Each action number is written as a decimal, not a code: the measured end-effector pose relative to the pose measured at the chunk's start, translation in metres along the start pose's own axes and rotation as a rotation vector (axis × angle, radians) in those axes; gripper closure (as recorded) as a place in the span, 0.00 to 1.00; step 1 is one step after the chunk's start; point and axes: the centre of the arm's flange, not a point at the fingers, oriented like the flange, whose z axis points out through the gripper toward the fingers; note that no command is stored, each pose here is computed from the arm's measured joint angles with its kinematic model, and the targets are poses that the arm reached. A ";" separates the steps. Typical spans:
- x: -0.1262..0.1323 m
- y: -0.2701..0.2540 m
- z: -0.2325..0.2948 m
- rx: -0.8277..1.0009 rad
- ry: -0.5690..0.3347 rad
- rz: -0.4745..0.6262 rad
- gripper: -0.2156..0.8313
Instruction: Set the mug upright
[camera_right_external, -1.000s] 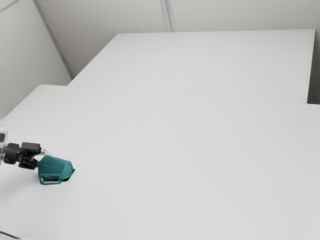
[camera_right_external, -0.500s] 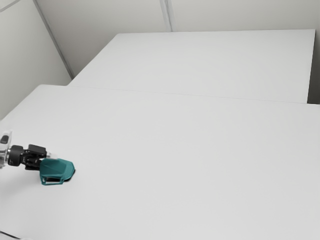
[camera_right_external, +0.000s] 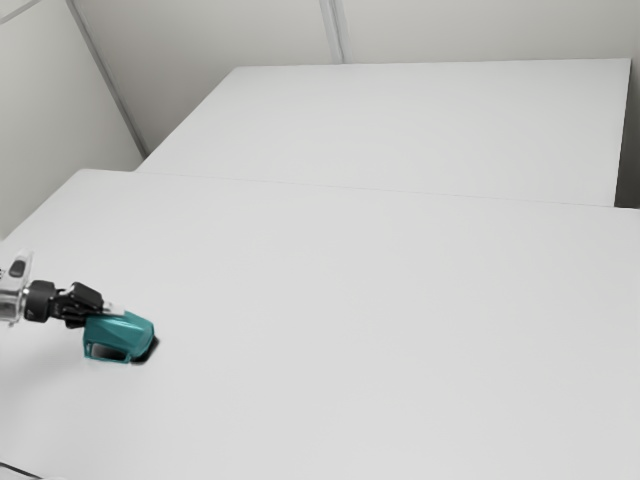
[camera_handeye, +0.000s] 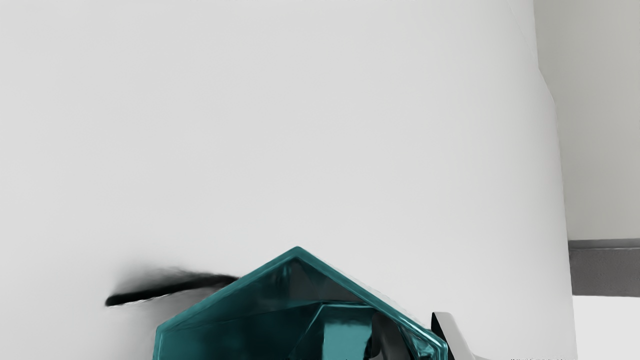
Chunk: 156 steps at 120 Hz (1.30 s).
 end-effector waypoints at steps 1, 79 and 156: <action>0.001 0.001 0.001 0.000 -0.002 0.003 0.91; 0.051 0.112 0.049 0.198 -0.250 0.335 0.93; 0.079 0.221 0.111 0.691 -0.550 0.581 0.94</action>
